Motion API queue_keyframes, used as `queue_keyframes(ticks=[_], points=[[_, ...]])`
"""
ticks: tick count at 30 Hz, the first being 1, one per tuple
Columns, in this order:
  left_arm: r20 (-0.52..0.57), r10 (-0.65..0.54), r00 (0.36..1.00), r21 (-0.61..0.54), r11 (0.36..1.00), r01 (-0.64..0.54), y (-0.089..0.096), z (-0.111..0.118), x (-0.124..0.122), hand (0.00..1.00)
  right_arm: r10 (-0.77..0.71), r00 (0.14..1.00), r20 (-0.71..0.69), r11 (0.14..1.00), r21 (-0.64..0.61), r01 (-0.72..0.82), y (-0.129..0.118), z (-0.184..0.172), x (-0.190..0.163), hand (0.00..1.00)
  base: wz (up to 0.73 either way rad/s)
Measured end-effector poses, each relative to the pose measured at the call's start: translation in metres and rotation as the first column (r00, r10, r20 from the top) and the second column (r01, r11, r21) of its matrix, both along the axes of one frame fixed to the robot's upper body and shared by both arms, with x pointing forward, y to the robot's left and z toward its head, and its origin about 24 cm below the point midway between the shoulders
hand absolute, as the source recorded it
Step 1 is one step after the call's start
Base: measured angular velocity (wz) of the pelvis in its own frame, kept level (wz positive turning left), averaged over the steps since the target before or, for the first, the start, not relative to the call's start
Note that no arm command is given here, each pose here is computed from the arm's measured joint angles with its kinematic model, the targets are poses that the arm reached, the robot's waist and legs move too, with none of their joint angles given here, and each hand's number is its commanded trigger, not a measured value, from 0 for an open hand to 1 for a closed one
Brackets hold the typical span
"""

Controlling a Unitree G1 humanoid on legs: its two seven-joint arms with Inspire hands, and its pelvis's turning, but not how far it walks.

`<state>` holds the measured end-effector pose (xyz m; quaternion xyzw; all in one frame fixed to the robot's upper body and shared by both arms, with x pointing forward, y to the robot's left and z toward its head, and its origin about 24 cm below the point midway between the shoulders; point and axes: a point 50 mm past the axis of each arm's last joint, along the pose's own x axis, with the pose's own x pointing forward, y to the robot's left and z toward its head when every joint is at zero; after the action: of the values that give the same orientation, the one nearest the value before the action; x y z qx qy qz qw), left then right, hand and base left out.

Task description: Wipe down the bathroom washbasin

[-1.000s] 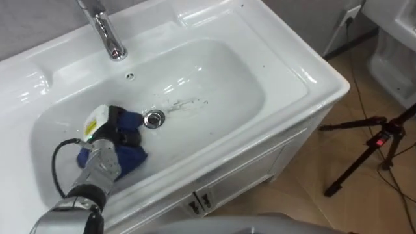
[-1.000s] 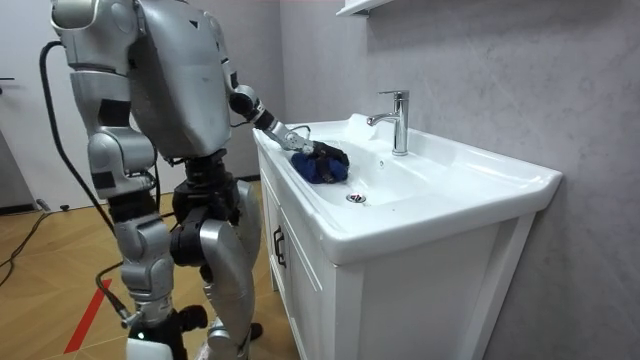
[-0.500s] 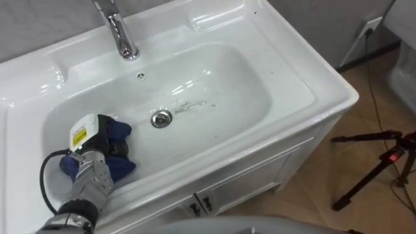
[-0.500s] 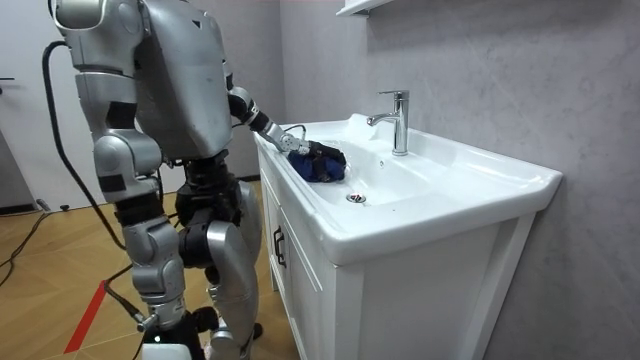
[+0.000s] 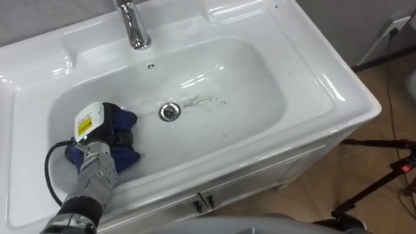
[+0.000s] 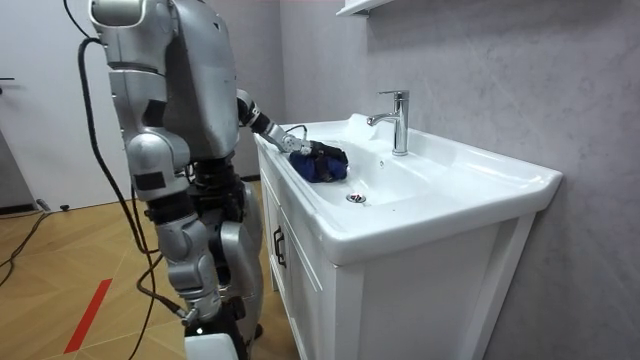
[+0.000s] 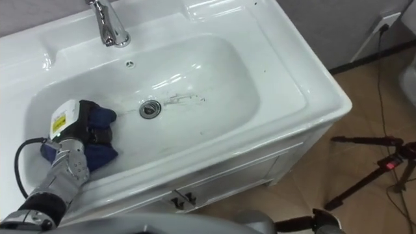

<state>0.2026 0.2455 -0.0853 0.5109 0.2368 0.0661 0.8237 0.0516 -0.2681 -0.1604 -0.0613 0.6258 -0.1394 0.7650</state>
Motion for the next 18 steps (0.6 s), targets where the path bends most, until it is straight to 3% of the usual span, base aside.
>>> queue_keyframes(ticks=[12, 18], points=[[0.168, -0.09, 0.982, 0.073, 0.994, 0.079, -0.017, 0.031, 0.02, 1.0, -0.005, 0.999, 0.041, 0.999, 0.035, 0.004, 0.008, -0.001, 0.008, 0.0, 0.15], [0.303, -0.097, 0.948, 0.087, 0.993, 0.074, -0.022, 0.049, 0.027, 1.0, -0.011, 0.999, 0.042, 0.999, 0.046, 0.009, 0.01, -0.002, 0.008, 0.0, 0.05]])
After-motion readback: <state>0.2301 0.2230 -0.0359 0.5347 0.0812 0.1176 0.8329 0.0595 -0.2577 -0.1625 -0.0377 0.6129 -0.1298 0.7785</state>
